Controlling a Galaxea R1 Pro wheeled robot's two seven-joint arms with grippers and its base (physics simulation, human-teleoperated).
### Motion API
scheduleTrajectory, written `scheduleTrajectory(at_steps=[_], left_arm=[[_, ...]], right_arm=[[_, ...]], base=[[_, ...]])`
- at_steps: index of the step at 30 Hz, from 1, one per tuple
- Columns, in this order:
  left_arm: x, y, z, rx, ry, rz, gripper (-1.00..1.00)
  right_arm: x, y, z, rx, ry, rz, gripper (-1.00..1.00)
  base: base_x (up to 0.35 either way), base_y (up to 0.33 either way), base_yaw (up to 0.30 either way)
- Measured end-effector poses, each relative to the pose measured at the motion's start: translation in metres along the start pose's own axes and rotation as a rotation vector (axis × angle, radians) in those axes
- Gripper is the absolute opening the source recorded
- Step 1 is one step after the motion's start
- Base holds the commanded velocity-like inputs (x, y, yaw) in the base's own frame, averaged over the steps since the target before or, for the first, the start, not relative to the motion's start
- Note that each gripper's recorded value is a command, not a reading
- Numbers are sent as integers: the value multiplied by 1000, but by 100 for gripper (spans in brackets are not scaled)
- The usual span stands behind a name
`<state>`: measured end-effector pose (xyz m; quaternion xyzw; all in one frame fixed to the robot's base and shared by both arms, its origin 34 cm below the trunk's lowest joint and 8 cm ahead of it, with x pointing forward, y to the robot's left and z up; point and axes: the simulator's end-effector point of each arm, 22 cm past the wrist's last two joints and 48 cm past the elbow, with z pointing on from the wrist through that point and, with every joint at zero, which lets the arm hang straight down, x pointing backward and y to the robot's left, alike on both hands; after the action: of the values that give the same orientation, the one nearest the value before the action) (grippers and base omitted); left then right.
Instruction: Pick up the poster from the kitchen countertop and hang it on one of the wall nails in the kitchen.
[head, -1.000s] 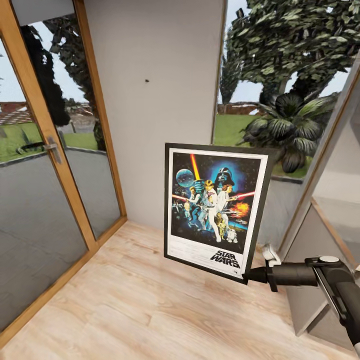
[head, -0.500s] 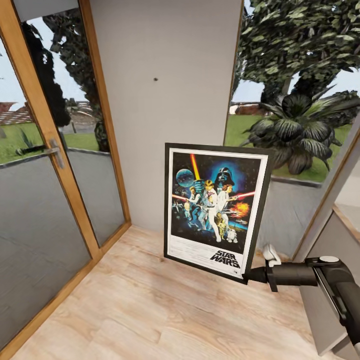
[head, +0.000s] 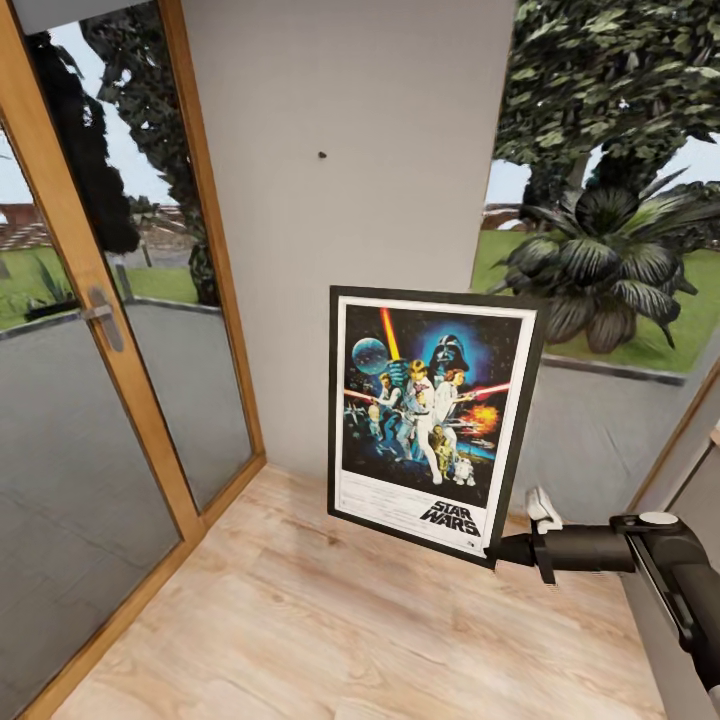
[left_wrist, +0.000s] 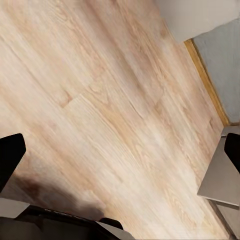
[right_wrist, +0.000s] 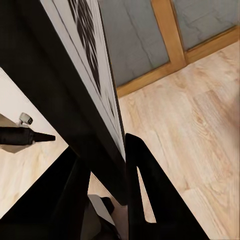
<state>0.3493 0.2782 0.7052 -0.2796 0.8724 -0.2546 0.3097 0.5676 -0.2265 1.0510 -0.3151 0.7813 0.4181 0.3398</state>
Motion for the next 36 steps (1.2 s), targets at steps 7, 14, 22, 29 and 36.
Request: scheduleTrajectory(at_steps=[7, 14, 22, 29, 36], left_arm=[[0, 0, 0, -1, 0, 0, 100], [-3, 5, -1, -8, -3, 9, 100], [-15, 49, -24, -38, 32, 163, 100], [-4, 36, -25, 32, 65, 199, 100], [16, 28, -27, 81, 138, 289, 100]], right_arm=[[1, 0, 0, 0, 0, 0, -100], [-22, 16, 14, -26, -38, -52, -100], [-119, 50, 31, -80, -155, -116, -100], [-188, 68, 31, -107, -217, -137, -100], [-262, 64, 33, -4, -208, -183, -100]], base=[[328, 119, 0], [157, 47, 0], [2, 0, 0], [0, 0, 0], [0, 0, 0]])
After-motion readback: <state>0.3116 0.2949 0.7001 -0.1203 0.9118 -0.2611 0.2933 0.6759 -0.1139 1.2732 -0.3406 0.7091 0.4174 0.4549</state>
